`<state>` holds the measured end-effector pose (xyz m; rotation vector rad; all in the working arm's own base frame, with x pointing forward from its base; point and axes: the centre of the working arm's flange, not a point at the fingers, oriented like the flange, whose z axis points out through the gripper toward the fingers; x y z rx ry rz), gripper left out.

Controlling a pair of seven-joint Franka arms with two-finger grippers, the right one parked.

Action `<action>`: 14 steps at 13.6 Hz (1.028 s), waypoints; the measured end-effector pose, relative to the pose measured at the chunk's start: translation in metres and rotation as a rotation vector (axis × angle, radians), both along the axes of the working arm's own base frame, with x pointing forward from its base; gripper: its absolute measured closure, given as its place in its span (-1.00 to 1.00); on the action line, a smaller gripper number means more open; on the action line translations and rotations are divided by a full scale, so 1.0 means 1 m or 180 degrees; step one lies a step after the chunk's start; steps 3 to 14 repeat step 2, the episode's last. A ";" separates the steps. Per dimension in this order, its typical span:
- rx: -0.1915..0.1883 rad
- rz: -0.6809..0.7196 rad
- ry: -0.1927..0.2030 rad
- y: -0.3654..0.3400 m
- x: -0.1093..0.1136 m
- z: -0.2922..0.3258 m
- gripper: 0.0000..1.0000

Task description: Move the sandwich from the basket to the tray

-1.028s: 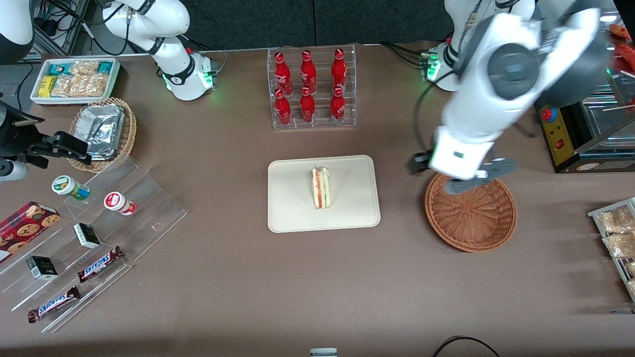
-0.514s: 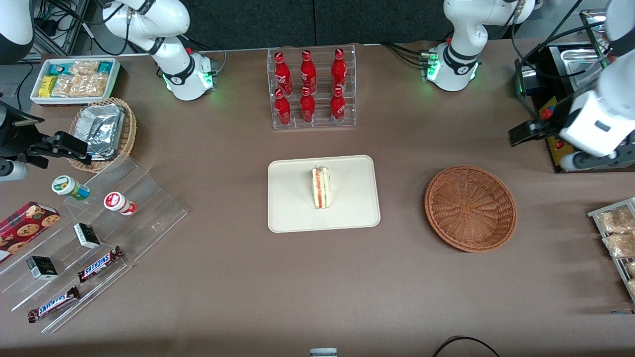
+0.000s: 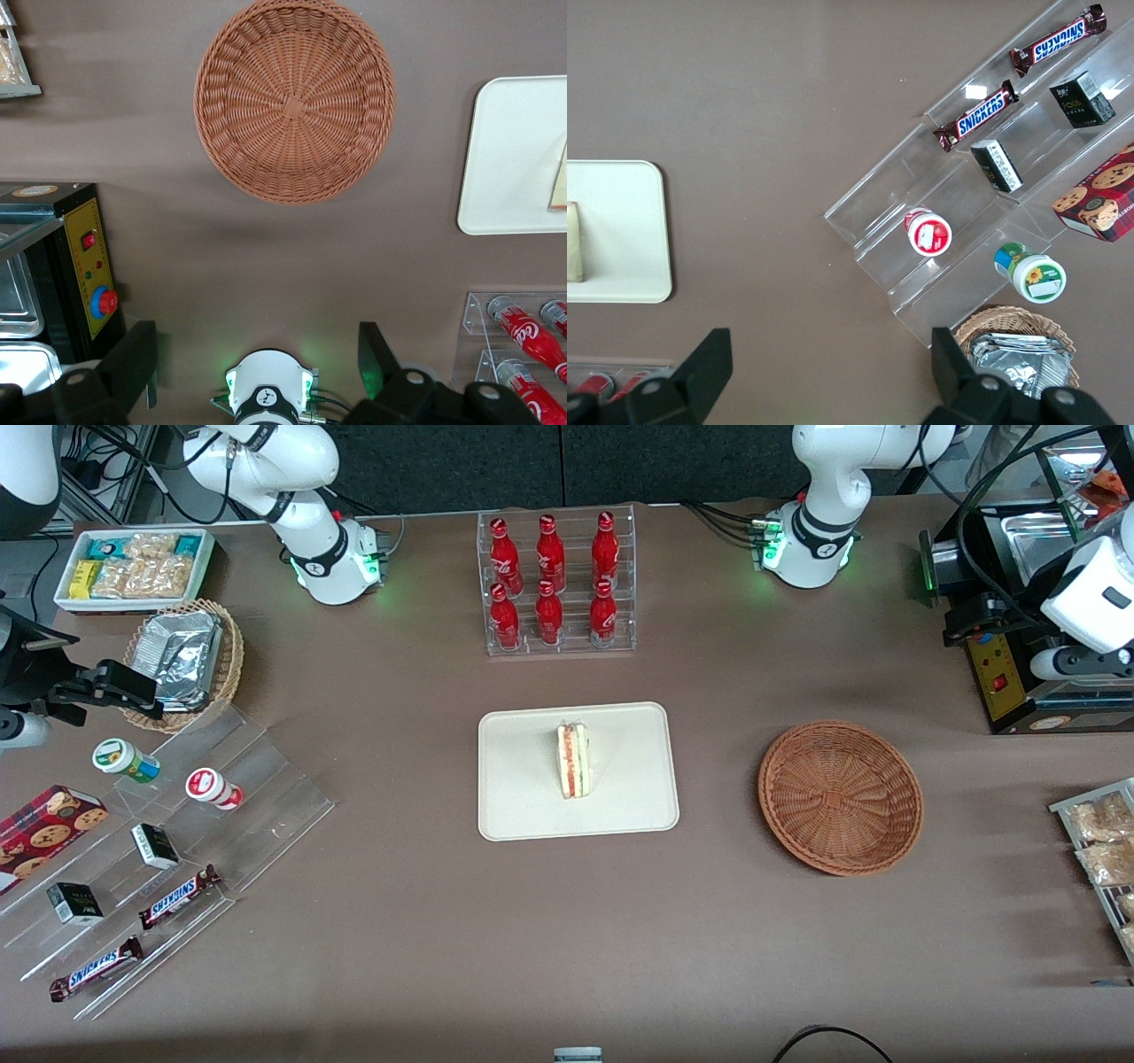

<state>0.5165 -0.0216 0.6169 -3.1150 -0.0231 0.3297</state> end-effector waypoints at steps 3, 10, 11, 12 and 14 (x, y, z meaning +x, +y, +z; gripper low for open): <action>0.0002 -0.0035 0.0009 -0.006 0.000 -0.002 -1.00; 0.0002 -0.0035 0.0009 -0.006 0.000 -0.002 -1.00; 0.0002 -0.0035 0.0009 -0.006 0.000 -0.002 -1.00; 0.0002 -0.0035 0.0009 -0.006 0.000 -0.002 -1.00; 0.0002 -0.0035 0.0009 -0.006 0.000 -0.002 -1.00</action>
